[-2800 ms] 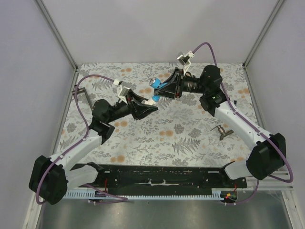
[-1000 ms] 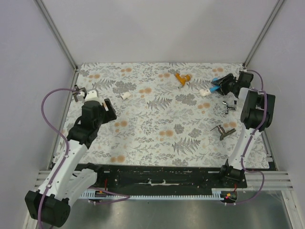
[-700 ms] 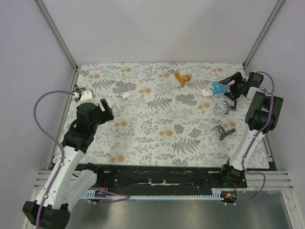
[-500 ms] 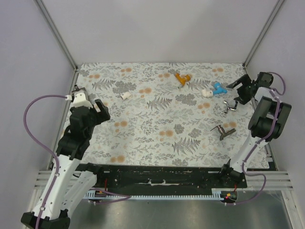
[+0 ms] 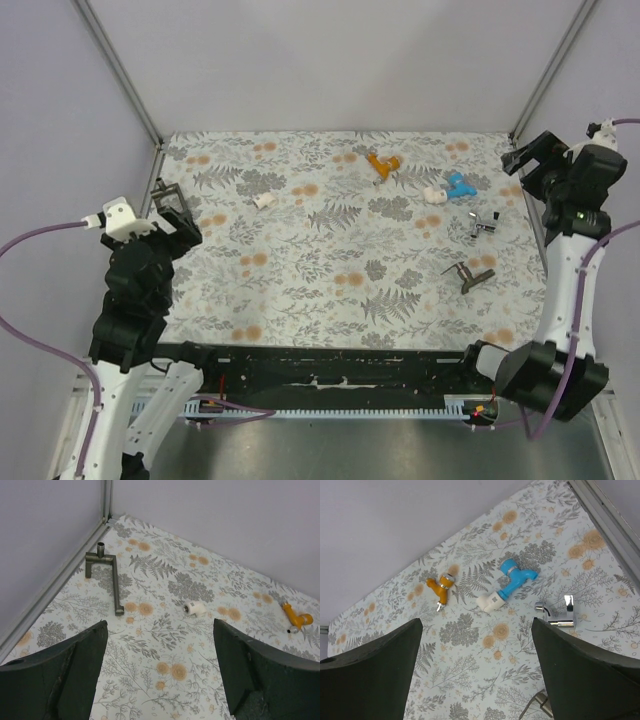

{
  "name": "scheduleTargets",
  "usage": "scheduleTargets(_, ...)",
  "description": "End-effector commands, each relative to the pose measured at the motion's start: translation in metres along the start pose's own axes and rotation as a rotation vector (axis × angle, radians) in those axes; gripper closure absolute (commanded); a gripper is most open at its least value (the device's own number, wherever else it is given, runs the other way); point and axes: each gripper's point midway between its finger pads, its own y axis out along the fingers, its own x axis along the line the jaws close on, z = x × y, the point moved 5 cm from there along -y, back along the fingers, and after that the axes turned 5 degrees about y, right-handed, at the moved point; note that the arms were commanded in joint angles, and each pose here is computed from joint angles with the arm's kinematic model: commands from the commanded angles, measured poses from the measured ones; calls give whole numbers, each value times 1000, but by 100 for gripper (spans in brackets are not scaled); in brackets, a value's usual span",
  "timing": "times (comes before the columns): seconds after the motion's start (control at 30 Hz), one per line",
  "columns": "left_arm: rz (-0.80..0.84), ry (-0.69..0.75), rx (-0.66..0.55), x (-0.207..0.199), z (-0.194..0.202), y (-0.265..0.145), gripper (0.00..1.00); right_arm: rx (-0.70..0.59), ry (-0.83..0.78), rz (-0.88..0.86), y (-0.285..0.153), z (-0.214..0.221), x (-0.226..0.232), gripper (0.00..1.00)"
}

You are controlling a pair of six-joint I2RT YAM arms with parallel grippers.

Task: Install the water faucets

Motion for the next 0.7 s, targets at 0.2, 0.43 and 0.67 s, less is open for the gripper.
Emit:
scheduleTargets(0.2, -51, 51, -100, 7, -44, -15, 9, -124, -177, -30, -69, 18, 33, 2)
scheduleTargets(0.43, -75, 70, -107, 7, -50, -11, 9, -145, -219, 32, -94, 20, 35, 2)
scheduleTargets(0.67, -69, 73, -91, 1, -49, -5, 9, -139, -209, 31, -91, 21, 35, 2)
